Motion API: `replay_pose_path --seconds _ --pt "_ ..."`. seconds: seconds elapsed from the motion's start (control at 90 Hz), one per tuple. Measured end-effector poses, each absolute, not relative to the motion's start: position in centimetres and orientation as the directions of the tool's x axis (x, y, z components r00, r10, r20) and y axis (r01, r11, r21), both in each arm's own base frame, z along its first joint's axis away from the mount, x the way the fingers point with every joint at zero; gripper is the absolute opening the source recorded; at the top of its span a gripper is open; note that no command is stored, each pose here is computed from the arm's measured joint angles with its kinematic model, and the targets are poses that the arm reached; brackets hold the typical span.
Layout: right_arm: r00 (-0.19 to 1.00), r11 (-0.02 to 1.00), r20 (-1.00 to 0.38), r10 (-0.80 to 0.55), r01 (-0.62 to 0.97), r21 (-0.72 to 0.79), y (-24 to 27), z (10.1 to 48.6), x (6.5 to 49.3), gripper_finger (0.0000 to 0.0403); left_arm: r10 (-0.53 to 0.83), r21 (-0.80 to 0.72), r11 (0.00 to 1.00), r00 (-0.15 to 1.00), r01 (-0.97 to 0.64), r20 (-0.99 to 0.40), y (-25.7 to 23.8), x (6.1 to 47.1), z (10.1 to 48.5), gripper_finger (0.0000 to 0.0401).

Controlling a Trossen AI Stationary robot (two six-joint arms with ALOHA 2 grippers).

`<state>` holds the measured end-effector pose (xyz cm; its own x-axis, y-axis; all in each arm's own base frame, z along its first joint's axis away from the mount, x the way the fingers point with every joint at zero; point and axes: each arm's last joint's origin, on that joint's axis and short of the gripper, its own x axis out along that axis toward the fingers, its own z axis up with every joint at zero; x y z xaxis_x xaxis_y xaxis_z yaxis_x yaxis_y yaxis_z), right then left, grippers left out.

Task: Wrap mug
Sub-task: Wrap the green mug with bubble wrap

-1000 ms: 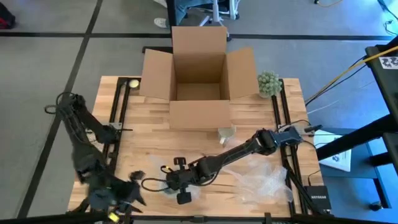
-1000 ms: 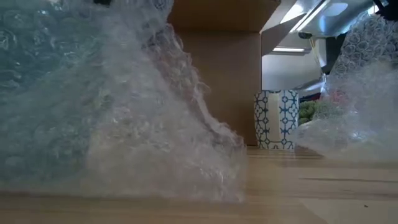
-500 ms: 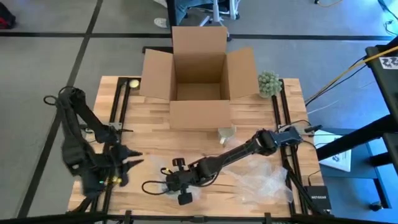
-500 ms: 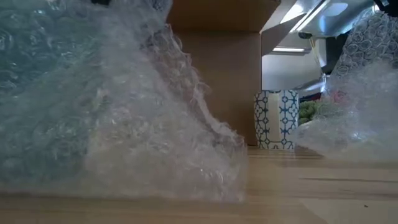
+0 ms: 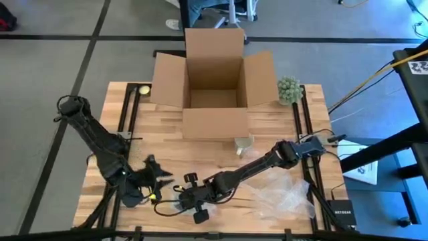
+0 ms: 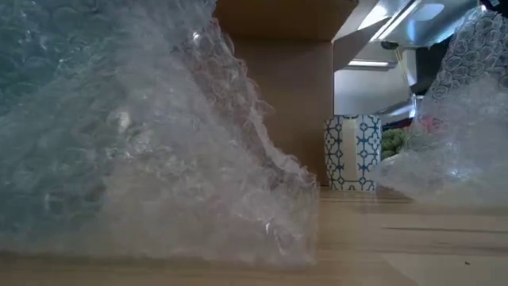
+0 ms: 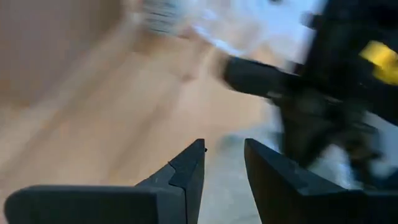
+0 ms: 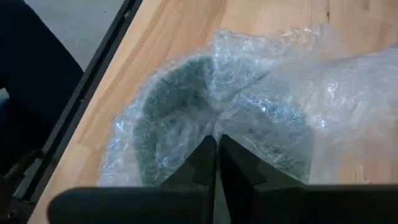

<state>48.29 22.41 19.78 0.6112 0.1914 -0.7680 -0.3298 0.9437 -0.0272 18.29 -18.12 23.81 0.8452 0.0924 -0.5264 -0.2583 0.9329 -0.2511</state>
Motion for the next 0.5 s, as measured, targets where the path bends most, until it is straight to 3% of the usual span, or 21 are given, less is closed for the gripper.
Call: replay_pose_path --seconds 0.267,0.5 --pt "0.610 0.944 -0.769 0.191 -0.330 -0.028 22.4 19.8 48.3 0.0003 -0.065 -0.338 0.927 0.817 -0.164 -0.574 -20.0 20.8 20.2 0.0098" --pt "0.604 0.942 -0.773 0.193 -0.335 -0.026 22.5 21.0 48.2 0.0003 -0.112 -0.382 0.915 0.829 -0.129 -0.548 -21.2 21.8 19.0 0.0098"
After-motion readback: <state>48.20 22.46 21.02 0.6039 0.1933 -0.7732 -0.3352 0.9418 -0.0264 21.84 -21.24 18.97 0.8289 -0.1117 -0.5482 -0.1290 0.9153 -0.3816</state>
